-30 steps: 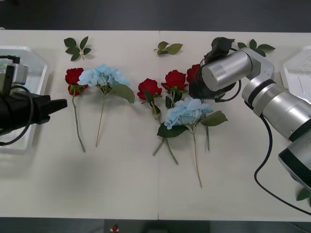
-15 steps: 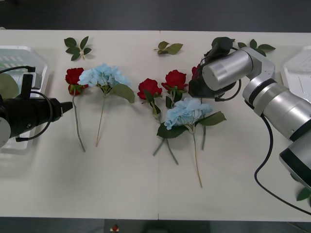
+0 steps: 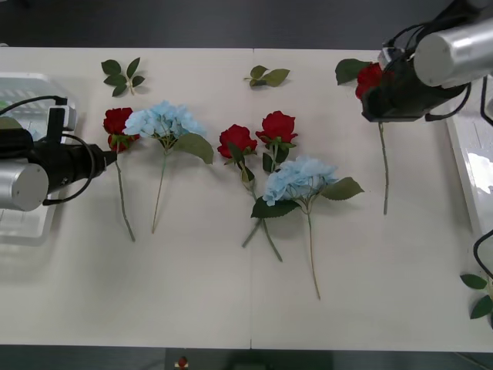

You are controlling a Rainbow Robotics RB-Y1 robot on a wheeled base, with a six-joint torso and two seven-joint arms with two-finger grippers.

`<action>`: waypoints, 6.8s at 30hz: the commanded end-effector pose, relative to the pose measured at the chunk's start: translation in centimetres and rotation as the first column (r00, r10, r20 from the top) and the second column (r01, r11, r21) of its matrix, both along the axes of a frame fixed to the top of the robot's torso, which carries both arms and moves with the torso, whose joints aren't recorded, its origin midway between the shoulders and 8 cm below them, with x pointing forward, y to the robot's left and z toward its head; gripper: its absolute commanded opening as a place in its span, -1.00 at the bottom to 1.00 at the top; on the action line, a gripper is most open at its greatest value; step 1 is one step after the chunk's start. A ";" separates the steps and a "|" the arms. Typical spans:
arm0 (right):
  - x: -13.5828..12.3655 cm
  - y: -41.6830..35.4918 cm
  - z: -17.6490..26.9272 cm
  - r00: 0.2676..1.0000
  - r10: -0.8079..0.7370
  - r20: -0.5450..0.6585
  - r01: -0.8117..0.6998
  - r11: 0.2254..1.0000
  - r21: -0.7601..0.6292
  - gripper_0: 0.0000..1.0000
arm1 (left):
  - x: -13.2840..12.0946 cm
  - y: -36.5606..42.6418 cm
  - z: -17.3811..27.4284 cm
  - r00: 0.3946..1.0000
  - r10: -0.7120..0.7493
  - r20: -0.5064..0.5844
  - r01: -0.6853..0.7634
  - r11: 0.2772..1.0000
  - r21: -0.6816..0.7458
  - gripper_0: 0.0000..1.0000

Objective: Put the red flowers into the right box and the blue flowers into the left box

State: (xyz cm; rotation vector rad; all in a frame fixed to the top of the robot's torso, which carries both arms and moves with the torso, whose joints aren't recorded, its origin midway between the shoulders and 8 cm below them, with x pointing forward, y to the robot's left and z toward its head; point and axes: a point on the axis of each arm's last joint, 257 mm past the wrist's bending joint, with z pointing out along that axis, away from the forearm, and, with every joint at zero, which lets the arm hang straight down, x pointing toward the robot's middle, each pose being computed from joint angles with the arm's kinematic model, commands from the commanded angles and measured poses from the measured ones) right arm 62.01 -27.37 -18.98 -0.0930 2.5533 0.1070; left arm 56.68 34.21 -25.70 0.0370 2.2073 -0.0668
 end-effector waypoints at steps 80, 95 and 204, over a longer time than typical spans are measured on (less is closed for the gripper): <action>-14.7 6.5 -0.8 0.990 -0.084 -0.116 0.102 0.983 0.155 1.00 | -17.9 -24.7 22.4 0.667 -0.413 0.620 0.745 0.387 -0.544 -1.00; -19.7 14.3 3.4 0.872 0.490 0.027 -0.479 0.838 0.263 1.00 | -18.5 -31.0 23.6 0.602 -0.310 0.735 0.792 0.345 -0.504 -1.00; -21.7 10.9 10.3 0.751 0.585 0.306 -0.657 0.614 0.437 -1.00 | -17.8 -17.0 17.1 0.708 -0.545 0.449 0.704 0.489 -0.515 0.68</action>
